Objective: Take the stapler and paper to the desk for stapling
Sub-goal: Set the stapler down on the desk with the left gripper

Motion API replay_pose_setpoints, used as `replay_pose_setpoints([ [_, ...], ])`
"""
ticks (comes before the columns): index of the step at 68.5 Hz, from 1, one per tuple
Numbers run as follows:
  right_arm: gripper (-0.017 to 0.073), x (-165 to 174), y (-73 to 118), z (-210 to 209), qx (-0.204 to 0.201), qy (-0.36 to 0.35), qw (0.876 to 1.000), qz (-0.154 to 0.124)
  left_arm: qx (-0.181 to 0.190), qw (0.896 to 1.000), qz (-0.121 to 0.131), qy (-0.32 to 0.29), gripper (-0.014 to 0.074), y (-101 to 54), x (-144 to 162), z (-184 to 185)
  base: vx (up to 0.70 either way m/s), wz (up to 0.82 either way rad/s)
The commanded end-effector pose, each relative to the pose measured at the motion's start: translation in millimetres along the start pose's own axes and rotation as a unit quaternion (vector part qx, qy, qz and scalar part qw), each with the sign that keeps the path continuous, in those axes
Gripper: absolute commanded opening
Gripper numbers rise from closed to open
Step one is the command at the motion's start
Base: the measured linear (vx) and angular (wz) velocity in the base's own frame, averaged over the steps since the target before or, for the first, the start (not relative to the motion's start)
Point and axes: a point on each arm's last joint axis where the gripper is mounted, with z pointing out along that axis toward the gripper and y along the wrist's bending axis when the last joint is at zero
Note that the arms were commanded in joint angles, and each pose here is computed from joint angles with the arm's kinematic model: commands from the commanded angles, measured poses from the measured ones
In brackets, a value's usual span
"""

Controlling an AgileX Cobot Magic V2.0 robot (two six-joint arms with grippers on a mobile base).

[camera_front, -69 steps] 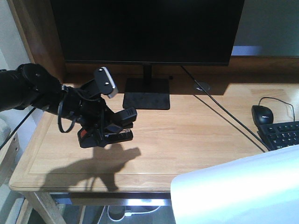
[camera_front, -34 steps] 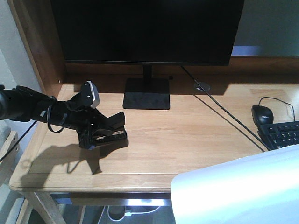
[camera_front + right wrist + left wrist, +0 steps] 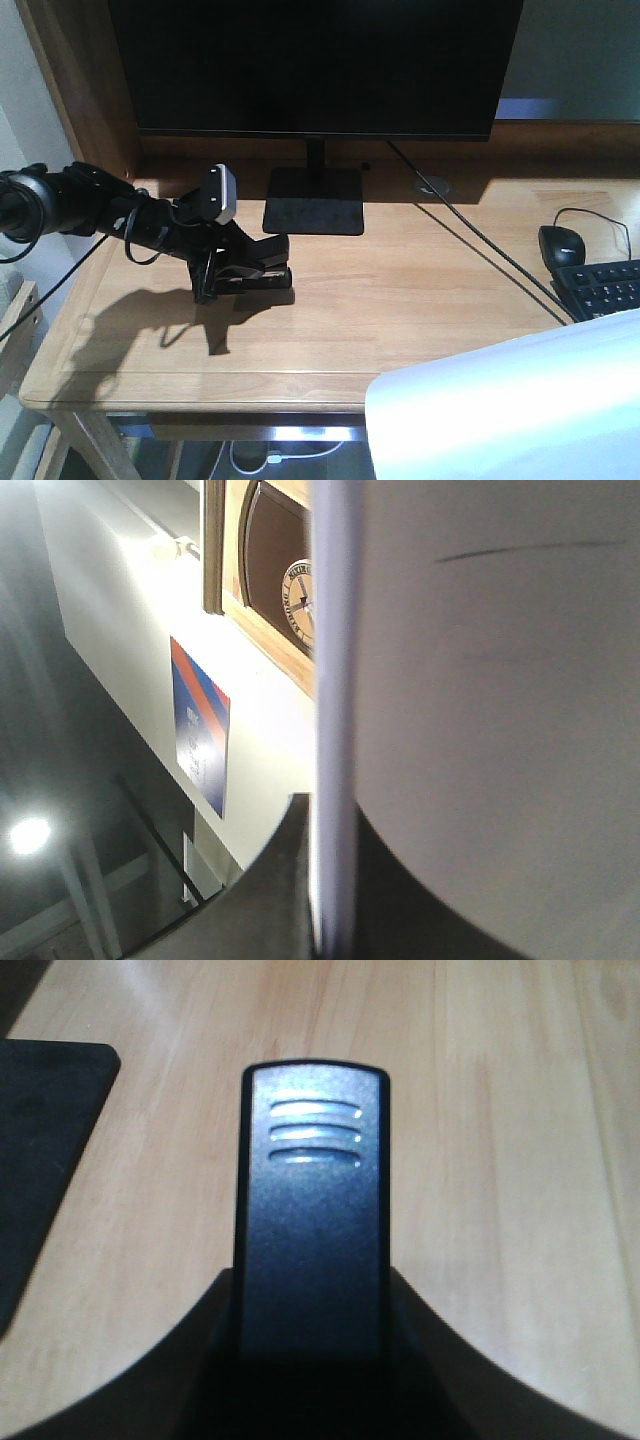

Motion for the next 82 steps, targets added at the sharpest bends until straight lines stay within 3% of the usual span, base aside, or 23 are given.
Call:
replay_pose_setpoints([
  [1, -0.0002, -5.3, 11.3, 4.4, -0.036, -0.012, 0.999, -0.008, -0.035, 0.998, 0.049, -0.014, 0.0011, 10.9, -39.4, -21.1, 0.0, 0.0],
  [10, -0.0002, -5.3, 11.3, 4.4, -0.036, -0.012, 0.999, -0.008, -0.028, 0.999, 0.033, 0.007, 0.0013, 15.1, -33.4, -18.3, 0.0, 0.0],
  [28, -0.0002, -5.3, 11.3, 4.4, -0.036, -0.012, 0.999, -0.008, 0.001, 0.999, 0.028, 0.021, 0.0029, 11.4, -17.6, -5.9, 0.0, 0.0],
  [37, -0.0002, -5.3, 11.3, 4.4, -0.036, -0.012, 0.999, -0.008, 0.002, 1.0, 0.006, 0.025, 0.0078, 11.3, -16.1, -5.3, 0.0, 0.0],
  [46, -0.0002, -5.3, 11.3, 4.4, -0.036, -0.012, 0.999, -0.008, 0.002, 1.0, 0.006, 0.025, 0.017, 11.3, -16.7, -5.8, 0.0, 0.0],
  [68, -0.0002, -5.3, 11.4, 4.4, -0.036, -0.013, 0.999, -0.008, -0.006, 1.0, -0.012, 0.027, 0.0504, 12.2, -19.2, -8.5, 0.0, 0.0],
  [82, -0.0002, -5.3, 11.4, 4.4, -0.036, -0.013, 0.999, -0.008, -0.02, 0.999, 0.011, 0.028, 0.0554, 12.3, -36.8, -26.9, 0.0, 0.0],
])
